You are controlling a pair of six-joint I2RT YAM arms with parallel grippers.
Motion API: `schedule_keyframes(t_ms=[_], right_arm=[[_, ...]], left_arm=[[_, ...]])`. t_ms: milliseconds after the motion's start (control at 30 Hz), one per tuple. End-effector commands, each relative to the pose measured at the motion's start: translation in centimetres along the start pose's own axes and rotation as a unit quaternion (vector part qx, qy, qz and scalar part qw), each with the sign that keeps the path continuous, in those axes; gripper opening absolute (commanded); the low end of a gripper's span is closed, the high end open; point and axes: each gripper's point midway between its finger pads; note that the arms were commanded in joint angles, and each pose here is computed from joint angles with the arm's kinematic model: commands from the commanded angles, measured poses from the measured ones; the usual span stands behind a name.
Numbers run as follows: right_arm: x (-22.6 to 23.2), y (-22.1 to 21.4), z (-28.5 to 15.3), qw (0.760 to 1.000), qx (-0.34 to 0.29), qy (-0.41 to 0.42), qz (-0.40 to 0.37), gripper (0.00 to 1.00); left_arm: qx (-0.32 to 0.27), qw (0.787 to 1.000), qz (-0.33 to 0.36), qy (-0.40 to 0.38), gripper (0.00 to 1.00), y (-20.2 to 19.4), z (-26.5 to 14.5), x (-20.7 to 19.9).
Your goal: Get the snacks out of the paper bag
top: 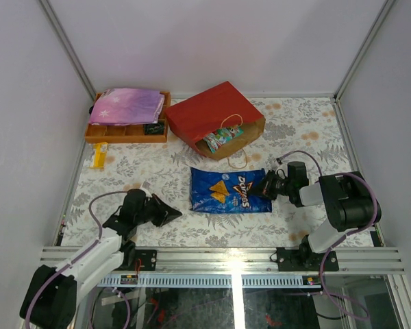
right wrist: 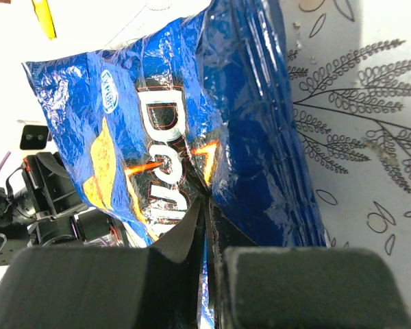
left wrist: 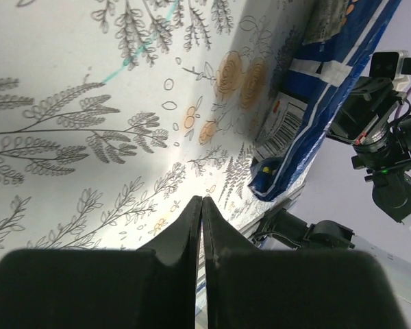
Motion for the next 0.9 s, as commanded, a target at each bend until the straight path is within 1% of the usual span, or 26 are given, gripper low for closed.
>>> schedule_keyframes(t_ms=[0,33,67,167,200,233,267,300,333,367,400,433,467,500,667,700,867], right_arm=[[-2.9,1.0,-0.3,0.997,-0.044,-0.056,0.019,0.0],[-2.9,1.0,-0.3,0.997,-0.043,-0.055,0.019,0.0],[-2.9,1.0,-0.3,0.997,-0.042,-0.054,0.019,0.0],[-2.7,1.0,-0.3,0.998,-0.04,-0.05,0.019,0.0],[-2.7,1.0,-0.2,0.998,-0.039,-0.049,0.019,0.0],[-2.7,0.9,-0.2,0.998,-0.039,-0.049,0.019,0.0],[-2.7,0.9,-0.2,0.998,-0.039,-0.049,0.019,0.0],[-2.7,0.9,-0.2,0.998,-0.038,-0.048,0.019,0.0],[-2.6,1.0,-0.2,0.998,-0.039,-0.047,0.02,0.0],[-2.6,0.9,-0.2,0.998,-0.038,-0.046,0.02,0.0],[-2.6,0.9,-0.2,0.998,-0.038,-0.046,0.02,0.0],[-2.5,1.0,-0.2,0.998,-0.038,-0.045,0.02,0.0],[-2.5,0.9,-0.2,0.998,-0.038,-0.045,0.019,0.0],[-2.5,0.9,-0.3,0.998,-0.038,-0.046,0.019,0.0],[-2.5,0.9,-0.3,0.998,-0.038,-0.046,0.019,0.0],[-2.5,0.9,-0.3,0.998,-0.037,-0.046,0.019,0.0],[-2.4,1.0,-0.3,0.998,-0.037,-0.045,0.017,0.0]], left_arm=[[-0.002,1.0,-0.005,0.022,0.0,-0.6,-0.1,1.4],[-0.005,1.0,-0.001,0.012,0.0,-0.4,-0.1,0.9],[-0.007,1.0,0.002,0.0,0.07,-0.3,-0.2,0.4],[-0.014,0.998,0.022,-0.057,0.7,0.3,-0.4,-2.0],[-0.013,0.996,0.028,-0.08,0.83,0.4,-0.5,-2.9],[-0.012,0.995,0.032,-0.097,0.9,0.4,-0.6,-3.7],[-0.011,0.993,0.037,-0.108,0.92,0.5,-0.7,-4.2],[-0.007,0.992,0.042,-0.116,0.93,0.6,-0.6,-4.6],[-0.002,0.992,0.045,-0.122,0.91,0.5,-0.6,-4.8],[0.007,0.991,0.048,-0.128,0.86,0.2,-0.5,-5.0],[0.016,0.99,0.049,-0.131,0.79,0.0,-0.3,-5.0],[0.022,0.989,0.052,-0.136,0.68,-0.3,-0.1,-5.2],[0.029,0.989,0.051,-0.137,0.63,-0.6,0.1,-5.1],[0.035,0.989,0.048,-0.139,0.61,-0.9,0.3,-5.0],[0.049,0.988,0.043,-0.14,0.59,-1.7,1.0,-4.9],[0.049,0.988,0.044,-0.14,0.57,-1.8,1.1,-4.9],[0.045,0.989,0.051,-0.135,0.43,-1.2,1.6,-5.2]])
Point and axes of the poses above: each gripper's point midway between its finger pads, its own z axis out along the fingers, its own x axis along the line the jaws close on, y = z × x, and after that the axes turned 15 degrees about z, right-handed
